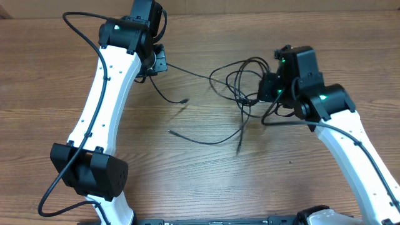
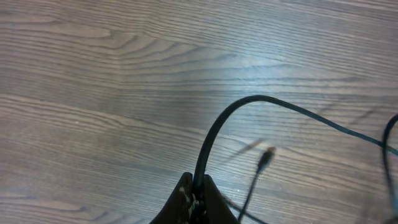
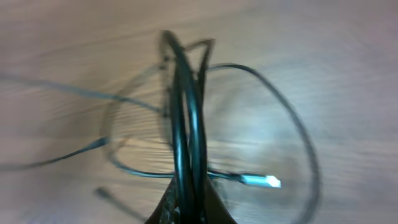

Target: Untangle cables

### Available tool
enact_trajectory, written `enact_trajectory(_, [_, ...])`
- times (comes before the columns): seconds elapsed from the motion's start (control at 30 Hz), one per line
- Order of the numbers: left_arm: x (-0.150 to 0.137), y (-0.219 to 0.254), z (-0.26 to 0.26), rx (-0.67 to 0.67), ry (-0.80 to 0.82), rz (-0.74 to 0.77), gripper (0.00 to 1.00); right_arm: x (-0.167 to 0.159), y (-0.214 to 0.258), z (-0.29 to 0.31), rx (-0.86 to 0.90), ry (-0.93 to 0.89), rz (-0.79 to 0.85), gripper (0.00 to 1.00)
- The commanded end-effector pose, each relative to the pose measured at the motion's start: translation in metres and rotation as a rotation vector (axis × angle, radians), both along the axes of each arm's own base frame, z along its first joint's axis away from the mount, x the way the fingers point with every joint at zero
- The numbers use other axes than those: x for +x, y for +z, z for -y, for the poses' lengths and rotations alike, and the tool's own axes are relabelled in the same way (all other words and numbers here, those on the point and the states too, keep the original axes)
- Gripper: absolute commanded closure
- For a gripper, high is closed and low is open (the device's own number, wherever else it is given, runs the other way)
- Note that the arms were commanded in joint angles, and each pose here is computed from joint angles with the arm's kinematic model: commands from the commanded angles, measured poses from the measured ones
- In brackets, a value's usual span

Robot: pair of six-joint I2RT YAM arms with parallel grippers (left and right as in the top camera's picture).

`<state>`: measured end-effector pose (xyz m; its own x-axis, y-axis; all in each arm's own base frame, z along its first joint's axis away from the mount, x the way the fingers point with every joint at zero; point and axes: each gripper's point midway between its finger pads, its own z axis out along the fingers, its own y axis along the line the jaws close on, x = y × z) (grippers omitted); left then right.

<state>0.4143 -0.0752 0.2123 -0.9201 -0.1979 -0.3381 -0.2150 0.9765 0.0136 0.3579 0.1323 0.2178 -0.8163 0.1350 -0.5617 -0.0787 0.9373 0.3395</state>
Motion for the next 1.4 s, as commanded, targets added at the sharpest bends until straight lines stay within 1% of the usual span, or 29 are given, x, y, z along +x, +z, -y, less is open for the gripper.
enact_trajectory(0.0, [0.001,0.009,-0.014,0.034,0.069,0.031,0.96,-0.017,0.06,-0.043,0.151,0.294,0.169,0.96])
enact_trajectory(0.07, [-0.001,0.009,-0.021,0.068,0.081,0.025,0.96,-0.02,0.079,-0.051,0.198,0.34,0.23,0.96])
enact_trajectory(0.13, [-0.004,0.01,-0.03,0.118,0.096,0.021,0.96,-0.017,0.094,-0.048,0.199,0.322,0.29,0.96])
enact_trajectory(0.2, [-0.006,0.011,-0.039,0.161,0.13,0.02,0.96,-0.006,0.101,-0.03,0.185,0.18,0.31,0.96])
enact_trajectory(0.27, [-0.009,0.012,-0.046,0.185,0.158,0.015,0.96,0.005,0.102,-0.002,0.178,-0.04,0.295,0.96])
enact_trajectory(0.3, [-0.01,0.011,-0.047,0.182,0.169,0.011,0.96,0.006,0.103,0.005,0.202,-0.1,0.283,0.96])
enact_trajectory(0.33, [-0.011,0.011,-0.047,0.174,0.177,0.006,0.96,0.005,0.104,0.003,0.222,-0.102,0.277,0.96])
enact_trajectory(0.37, [-0.012,0.009,-0.044,0.153,0.179,0.0,0.96,0.004,0.106,-0.003,0.247,-0.073,0.276,0.96])
enact_trajectory(0.4, [-0.012,0.007,-0.036,0.104,0.164,-0.01,0.96,0.001,0.108,-0.01,0.273,-0.037,0.269,0.96])
enact_trajectory(0.43, [-0.013,0.005,-0.025,0.047,0.147,-0.023,0.92,-0.003,0.108,-0.018,0.296,0.001,0.258,0.96])
enact_trajectory(0.47, [-0.014,0.002,-0.011,-0.03,0.115,-0.041,0.84,-0.007,0.109,-0.025,0.313,0.052,0.25,0.96])
enact_trajectory(0.5, [-0.015,0.001,0.002,-0.098,0.073,-0.056,0.72,-0.01,0.109,-0.03,0.326,0.08,0.242,0.96])
enact_trajectory(0.53, [-0.016,0.001,0.017,-0.172,0.024,-0.069,0.53,-0.012,0.108,-0.032,0.335,0.089,0.232,0.96])
enact_trajectory(0.57, [-0.017,0.003,0.035,-0.26,-0.032,-0.082,0.38,-0.012,0.107,-0.033,0.339,0.096,0.226,0.96])
enact_trajectory(0.6, [-0.018,0.006,0.05,-0.337,-0.084,-0.089,0.27,-0.013,0.107,-0.034,0.346,0.103,0.222,0.96])
enact_trajectory(0.63, [-0.02,0.01,0.063,-0.405,-0.134,-0.094,0.22,-0.014,0.108,-0.035,0.354,0.104,0.219,0.96])
enact_trajectory(0.67, [-0.022,0.014,0.075,-0.466,-0.178,-0.097,0.21,-0.014,0.109,-0.036,0.358,0.109,0.221,0.96])
enact_trajectory(0.73, [-0.025,0.022,0.092,-0.561,-0.247,-0.097,0.2,-0.015,0.111,-0.038,0.367,0.12,0.224,0.96])
enact_trajectory(0.77, [-0.025,0.024,0.096,-0.583,-0.256,-0.098,0.2,-0.015,0.111,-0.039,0.369,0.123,0.224,0.96])
enact_trajectory(0.93, [-0.033,0.03,0.11,-0.665,-0.289,-0.122,0.21,-0.015,0.112,-0.039,0.374,0.121,0.225,0.96])
enact_trajectory(1.0, [-0.037,0.03,0.117,-0.69,-0.302,-0.139,0.23,-0.013,0.113,-0.039,0.403,0.094,0.212,0.96])
enact_trajectory(1.07, [-0.04,0.024,0.121,-0.69,-0.302,-0.161,0.27,-0.01,0.115,-0.036,0.438,0.038,0.194,0.96])
enact_trajectory(1.17, [-0.044,0.007,0.124,-0.688,-0.266,-0.203,0.3,-0.001,0.112,-0.023,0.49,-0.135,0.153,0.96])
enact_trajectory(1.23, [-0.044,-0.004,0.124,-0.685,-0.26,-0.216,0.31,0.0,0.111,-0.023,0.526,-0.175,0.125,0.96])
enact_trajectory(1.27, [-0.044,-0.01,0.123,-0.678,-0.254,-0.224,0.33,0.0,0.11,-0.023,0.531,-0.184,0.115,0.96])
enact_trajectory(1.37, [-0.046,-0.033,0.112,-0.607,-0.22,-0.247,0.36,-0.003,0.097,-0.022,0.511,-0.196,0.066,0.96])
